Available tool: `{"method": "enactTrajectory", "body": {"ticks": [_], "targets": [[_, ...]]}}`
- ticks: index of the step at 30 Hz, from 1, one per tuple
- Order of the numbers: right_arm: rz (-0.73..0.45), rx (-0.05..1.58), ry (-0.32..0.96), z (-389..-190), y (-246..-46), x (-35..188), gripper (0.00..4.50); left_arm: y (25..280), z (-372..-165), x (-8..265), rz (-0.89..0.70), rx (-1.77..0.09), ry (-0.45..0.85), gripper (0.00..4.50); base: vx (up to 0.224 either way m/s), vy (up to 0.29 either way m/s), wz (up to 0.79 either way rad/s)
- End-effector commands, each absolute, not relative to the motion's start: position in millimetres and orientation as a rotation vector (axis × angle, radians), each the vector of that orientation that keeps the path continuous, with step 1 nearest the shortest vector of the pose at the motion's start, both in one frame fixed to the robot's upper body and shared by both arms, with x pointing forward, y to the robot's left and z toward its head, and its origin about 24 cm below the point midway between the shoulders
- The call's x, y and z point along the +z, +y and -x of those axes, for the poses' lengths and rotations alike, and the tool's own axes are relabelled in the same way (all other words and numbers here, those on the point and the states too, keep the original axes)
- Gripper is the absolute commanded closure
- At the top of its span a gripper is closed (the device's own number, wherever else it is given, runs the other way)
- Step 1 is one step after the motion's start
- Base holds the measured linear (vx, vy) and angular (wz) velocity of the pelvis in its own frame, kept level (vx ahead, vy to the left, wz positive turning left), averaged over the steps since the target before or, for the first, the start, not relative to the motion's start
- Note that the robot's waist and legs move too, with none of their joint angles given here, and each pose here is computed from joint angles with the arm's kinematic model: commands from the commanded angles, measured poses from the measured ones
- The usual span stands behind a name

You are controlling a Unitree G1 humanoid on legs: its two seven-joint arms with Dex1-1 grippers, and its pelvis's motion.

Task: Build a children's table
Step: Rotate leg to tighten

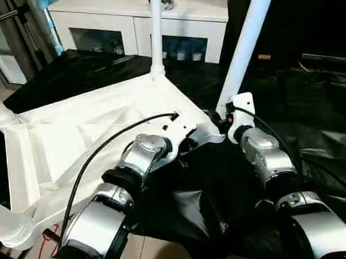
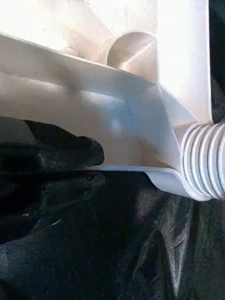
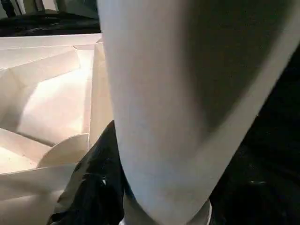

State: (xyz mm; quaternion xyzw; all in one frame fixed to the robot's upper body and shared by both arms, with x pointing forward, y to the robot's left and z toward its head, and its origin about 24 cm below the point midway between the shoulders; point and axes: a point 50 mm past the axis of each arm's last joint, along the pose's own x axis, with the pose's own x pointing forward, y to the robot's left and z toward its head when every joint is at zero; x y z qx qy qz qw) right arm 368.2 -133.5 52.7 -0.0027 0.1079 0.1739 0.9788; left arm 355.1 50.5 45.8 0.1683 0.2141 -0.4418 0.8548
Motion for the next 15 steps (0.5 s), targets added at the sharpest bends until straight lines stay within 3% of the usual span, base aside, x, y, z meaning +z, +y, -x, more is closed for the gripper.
{"method": "enactTrajectory", "body": {"ticks": [1,5,6,7,10,15], "targets": [[-0.016,0.433,0.467,-343.4,-114.6,3,2.61,43,-366,67,-0.365,-0.868,0.352,4.50,0.000,0.000,0.00],[-0.031,0.458,0.470,-344.4,-113.8,5,2.61,44,-365,67,-0.360,-0.879,0.349,4.50,0.000,0.000,0.00],[-0.044,0.464,0.467,-344.8,-113.9,6,2.05,44,-366,67,-0.360,-0.880,0.347,4.50,0.000,0.000,0.00],[-0.047,0.465,0.460,-346.1,-114.8,8,1.91,44,-366,68,-0.359,-0.885,0.343,4.50,0.000,0.000,0.00],[-0.051,0.474,0.447,-347.6,-115.0,11,1.85,45,-366,68,-0.357,-0.892,0.339,4.50,0.000,0.000,0.00],[-0.068,0.465,0.408,-352.8,-118.1,19,1.37,46,-365,69,-0.359,-0.907,0.333,4.50,0.000,0.000,0.00]]}}
